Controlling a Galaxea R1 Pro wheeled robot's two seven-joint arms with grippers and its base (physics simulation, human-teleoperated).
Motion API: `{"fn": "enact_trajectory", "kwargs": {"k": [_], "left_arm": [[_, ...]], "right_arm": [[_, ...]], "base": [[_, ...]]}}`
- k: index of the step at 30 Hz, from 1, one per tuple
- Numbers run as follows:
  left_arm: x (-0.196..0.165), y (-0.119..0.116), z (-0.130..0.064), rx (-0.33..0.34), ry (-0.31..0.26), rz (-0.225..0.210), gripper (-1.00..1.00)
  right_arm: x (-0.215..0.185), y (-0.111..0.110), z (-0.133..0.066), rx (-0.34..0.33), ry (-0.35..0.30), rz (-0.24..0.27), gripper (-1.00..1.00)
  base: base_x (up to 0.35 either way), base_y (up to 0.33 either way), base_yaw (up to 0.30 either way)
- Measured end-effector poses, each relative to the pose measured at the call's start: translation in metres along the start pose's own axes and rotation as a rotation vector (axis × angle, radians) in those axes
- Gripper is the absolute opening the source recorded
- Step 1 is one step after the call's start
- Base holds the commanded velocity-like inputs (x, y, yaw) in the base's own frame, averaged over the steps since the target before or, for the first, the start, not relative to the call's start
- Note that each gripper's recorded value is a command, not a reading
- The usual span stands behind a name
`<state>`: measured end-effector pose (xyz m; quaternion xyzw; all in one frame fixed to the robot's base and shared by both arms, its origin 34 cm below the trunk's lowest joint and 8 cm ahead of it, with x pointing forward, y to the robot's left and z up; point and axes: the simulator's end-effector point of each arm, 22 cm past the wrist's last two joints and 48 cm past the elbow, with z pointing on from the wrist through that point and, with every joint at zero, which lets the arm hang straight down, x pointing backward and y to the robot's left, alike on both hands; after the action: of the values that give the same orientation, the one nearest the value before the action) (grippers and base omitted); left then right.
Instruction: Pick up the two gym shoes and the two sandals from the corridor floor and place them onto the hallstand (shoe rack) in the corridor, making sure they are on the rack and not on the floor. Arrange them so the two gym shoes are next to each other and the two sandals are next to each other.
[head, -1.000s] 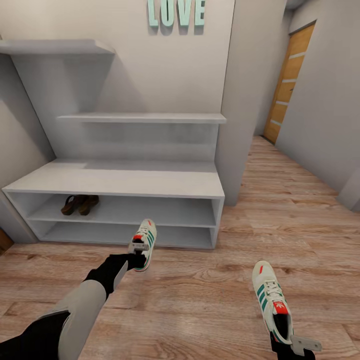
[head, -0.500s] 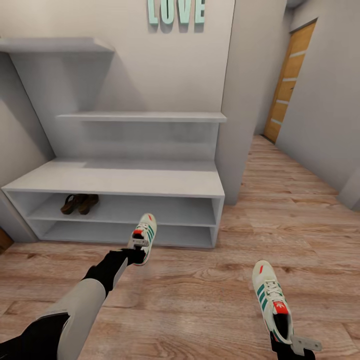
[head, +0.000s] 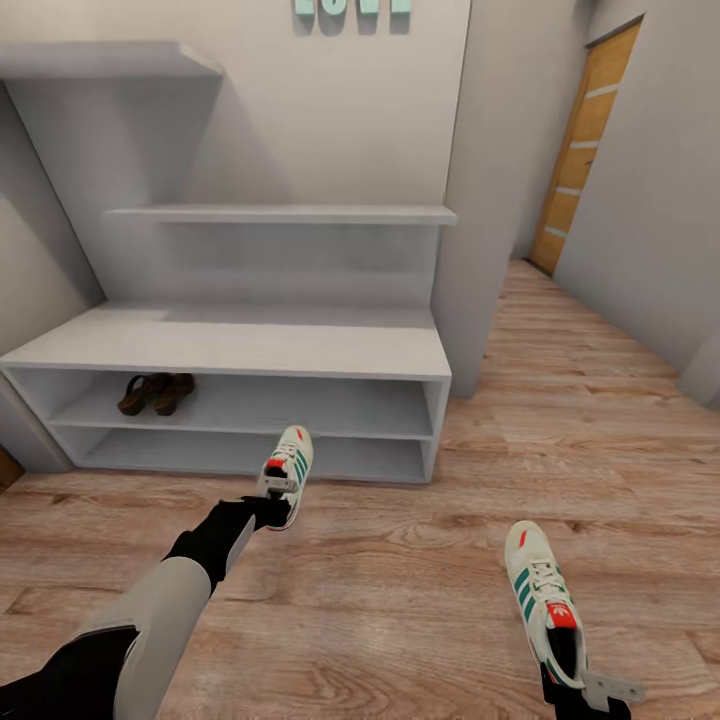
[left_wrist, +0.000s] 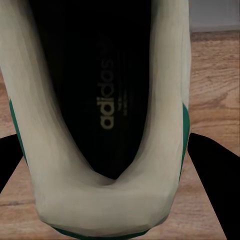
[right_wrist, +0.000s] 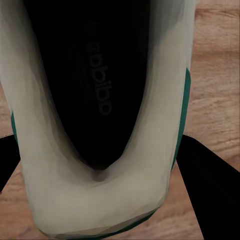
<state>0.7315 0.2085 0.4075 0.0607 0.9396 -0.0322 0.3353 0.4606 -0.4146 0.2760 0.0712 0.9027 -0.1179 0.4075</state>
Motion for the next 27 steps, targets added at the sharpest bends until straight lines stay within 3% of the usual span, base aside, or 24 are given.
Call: {"fn": "enact_trajectory", "kwargs": {"k": [7, 21, 27], "left_arm": [[0.014, 0.0, 0.011, -0.001, 0.002, 0.0, -1.0], [0.015, 0.004, 0.011, -0.005, -0.008, 0.003, -1.0], [0.016, 0.004, 0.011, -0.006, -0.007, 0.002, -1.0]], "right_arm": [[0.016, 0.0, 0.007, 0.002, 0.003, -0.003, -1.0], [0.015, -0.001, 0.008, 0.001, 0.002, -0.006, -1.0], [0.016, 0.0, 0.007, -0.001, 0.002, -0.006, -1.0]], "base": [[0.0, 0.0, 0.0], [0.001, 0.0, 0.0], [0.135, -0.013, 0.0]]}}
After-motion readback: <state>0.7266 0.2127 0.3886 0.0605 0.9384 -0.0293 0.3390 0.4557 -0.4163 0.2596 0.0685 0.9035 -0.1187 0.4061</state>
